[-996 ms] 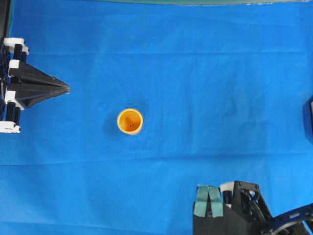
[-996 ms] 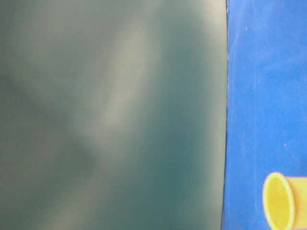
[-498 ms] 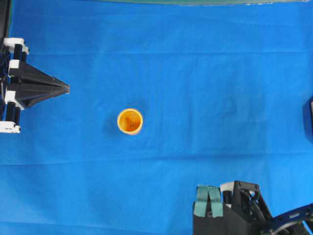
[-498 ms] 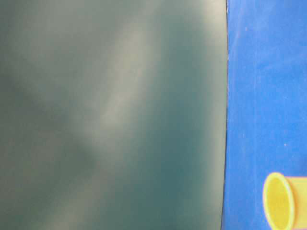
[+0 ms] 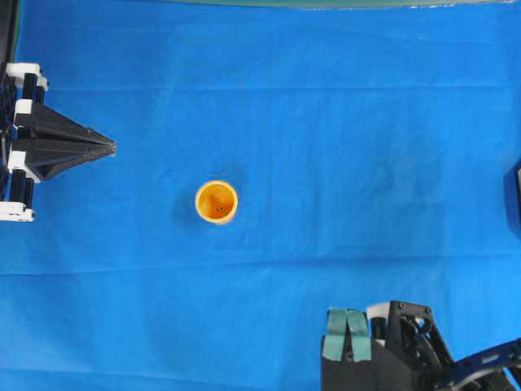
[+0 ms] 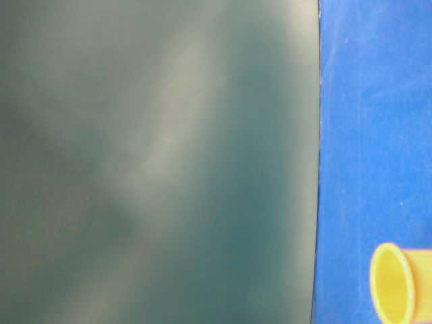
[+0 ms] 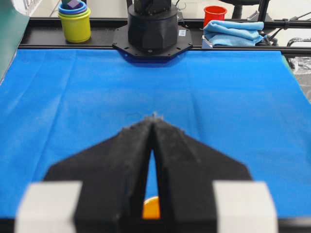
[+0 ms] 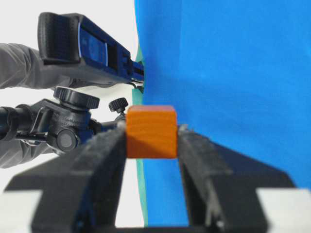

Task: Move the block forward with right arm.

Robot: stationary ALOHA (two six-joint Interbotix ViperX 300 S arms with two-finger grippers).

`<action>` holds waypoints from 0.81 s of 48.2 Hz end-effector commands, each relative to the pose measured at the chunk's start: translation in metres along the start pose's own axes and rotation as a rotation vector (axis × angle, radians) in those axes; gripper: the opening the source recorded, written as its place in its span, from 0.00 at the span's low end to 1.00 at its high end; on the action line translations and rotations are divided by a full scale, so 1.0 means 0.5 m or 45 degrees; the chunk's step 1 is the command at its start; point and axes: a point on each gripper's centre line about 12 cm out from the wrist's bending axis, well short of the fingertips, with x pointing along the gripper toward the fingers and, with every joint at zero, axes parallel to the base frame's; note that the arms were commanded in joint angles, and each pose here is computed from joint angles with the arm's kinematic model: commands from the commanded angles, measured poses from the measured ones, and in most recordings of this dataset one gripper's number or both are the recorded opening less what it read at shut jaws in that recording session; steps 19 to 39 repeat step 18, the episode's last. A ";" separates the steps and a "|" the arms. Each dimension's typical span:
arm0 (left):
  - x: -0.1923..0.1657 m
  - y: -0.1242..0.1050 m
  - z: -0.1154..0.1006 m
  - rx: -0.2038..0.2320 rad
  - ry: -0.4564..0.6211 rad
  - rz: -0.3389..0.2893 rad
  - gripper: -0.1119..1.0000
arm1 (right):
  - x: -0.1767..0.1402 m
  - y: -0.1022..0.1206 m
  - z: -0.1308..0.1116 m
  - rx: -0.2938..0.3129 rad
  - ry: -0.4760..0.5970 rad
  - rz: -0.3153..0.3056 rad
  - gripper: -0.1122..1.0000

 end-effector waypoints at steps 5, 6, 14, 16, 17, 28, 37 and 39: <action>0.005 0.001 0.024 0.000 -0.035 0.002 0.12 | -0.030 0.014 0.016 0.004 -0.055 0.053 0.46; 0.005 0.001 0.024 0.000 -0.035 0.002 0.12 | -0.027 0.013 0.016 0.005 -0.053 0.050 0.46; 0.005 0.001 0.024 0.000 -0.035 0.002 0.12 | -0.027 0.013 0.014 0.004 -0.051 0.049 0.46; 0.005 0.001 0.025 -0.002 -0.037 0.004 0.12 | -0.028 0.014 0.014 0.005 -0.051 0.052 0.46; 0.005 0.001 0.024 0.000 -0.035 0.002 0.12 | -0.028 0.014 0.015 0.004 -0.054 0.052 0.46; 0.005 0.001 0.023 0.000 -0.033 0.002 0.12 | -0.028 0.014 0.014 0.005 -0.052 0.053 0.46; 0.005 0.001 0.023 0.000 -0.033 0.002 0.12 | -0.028 0.014 0.014 0.005 -0.052 0.053 0.46; 0.005 0.001 0.023 0.000 -0.033 0.002 0.12 | -0.028 0.014 0.014 0.005 -0.052 0.053 0.46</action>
